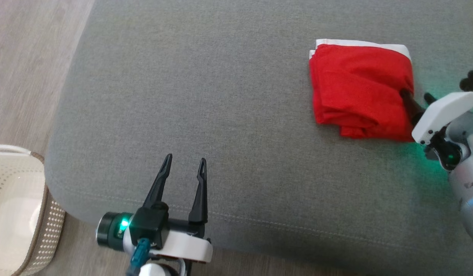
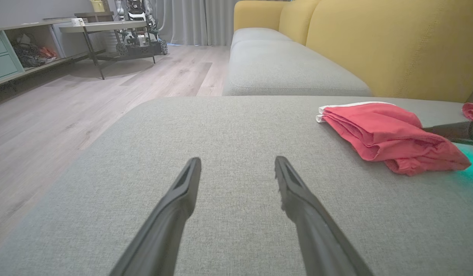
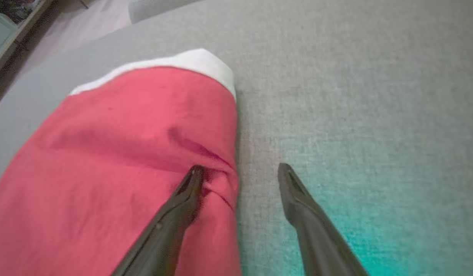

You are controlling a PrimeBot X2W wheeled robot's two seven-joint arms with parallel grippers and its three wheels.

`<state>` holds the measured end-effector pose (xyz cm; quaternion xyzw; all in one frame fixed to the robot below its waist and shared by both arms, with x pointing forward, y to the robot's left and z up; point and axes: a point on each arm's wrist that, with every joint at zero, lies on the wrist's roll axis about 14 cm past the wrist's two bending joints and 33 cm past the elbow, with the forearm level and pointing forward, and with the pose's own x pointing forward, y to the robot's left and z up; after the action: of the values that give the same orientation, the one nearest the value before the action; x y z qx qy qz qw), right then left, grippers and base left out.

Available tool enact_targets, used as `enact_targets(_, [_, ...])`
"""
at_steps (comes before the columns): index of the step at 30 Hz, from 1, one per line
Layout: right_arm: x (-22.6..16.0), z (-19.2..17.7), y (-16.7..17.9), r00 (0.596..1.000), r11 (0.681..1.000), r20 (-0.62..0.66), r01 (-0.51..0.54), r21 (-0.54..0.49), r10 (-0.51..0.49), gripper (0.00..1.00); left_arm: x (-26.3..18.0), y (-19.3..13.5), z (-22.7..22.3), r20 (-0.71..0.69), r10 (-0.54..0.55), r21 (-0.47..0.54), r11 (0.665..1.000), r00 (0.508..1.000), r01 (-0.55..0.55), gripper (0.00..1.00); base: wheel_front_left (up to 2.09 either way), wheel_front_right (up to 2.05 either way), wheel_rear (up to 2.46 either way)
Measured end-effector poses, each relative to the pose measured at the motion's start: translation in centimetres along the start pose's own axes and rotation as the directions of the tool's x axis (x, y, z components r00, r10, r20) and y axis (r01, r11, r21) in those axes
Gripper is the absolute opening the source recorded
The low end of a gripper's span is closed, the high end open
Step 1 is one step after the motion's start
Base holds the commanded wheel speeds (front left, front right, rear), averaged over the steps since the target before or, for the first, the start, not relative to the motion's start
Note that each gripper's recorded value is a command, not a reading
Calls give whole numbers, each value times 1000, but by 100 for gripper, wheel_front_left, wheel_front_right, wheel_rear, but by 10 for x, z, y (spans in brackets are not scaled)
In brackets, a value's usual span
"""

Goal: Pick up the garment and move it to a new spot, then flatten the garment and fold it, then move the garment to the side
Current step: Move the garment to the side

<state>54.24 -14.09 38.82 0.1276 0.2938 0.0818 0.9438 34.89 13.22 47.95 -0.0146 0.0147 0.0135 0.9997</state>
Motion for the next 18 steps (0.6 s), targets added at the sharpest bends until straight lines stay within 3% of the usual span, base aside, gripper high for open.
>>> enact_targets(2, [1, -6, -1, 1000, 1000, -30, 7, 8, -7, 96, 1, 0, 2, 5, 1, 2, 1000, 1000, -1, 100, 0, 0, 0])
enact_targets(3, [1, -7, -1, 999, 1000, -40, 6, 15, -6, 89, 1, 0, 2, 6, 1, 2, 1000, 1000, -1, 100, 0, 0, 0])
enact_targets(4, [1, -6, 1, 999, 1000, -49, 2, 18, -1, 73, 1, 1, 2, 6, 6, 3, 1000, 1000, -6, 100, 0, 0, 0])
enact_targets(5, [1, -6, 4, 999, 1000, -53, -5, 16, 6, 49, 1, 0, 2, 8, 6, 3, 1000, 1000, -6, 100, 0, 0, 0])
enact_targets(6, [1, -5, 6, 999, 1000, -50, -13, 13, 14, 14, 1, 0, 3, 9, 4, 2, 1000, 1000, -4, 100, 0, 0, 0])
enact_targets(7, [0, -5, 8, 999, 1000, -46, -19, 7, 20, 0, 1, -1, 3, 10, 2, -3, 1000, 1000, -2, 100, 0, 0, 0])
enact_targets(12, [-8, 9, 0, 1000, 1000, 18, -10, -23, 11, 0, 3, -7, 7, 23, -15, -14, 1000, 1000, 15, 100, 0, 0, 0])
enact_targets(18, [-33, 33, -51, 991, 993, 98, 99, -71, -92, 0, 10, -23, 17, 59, -66, -32, 997, 996, 68, 100, 0, 0, 0])
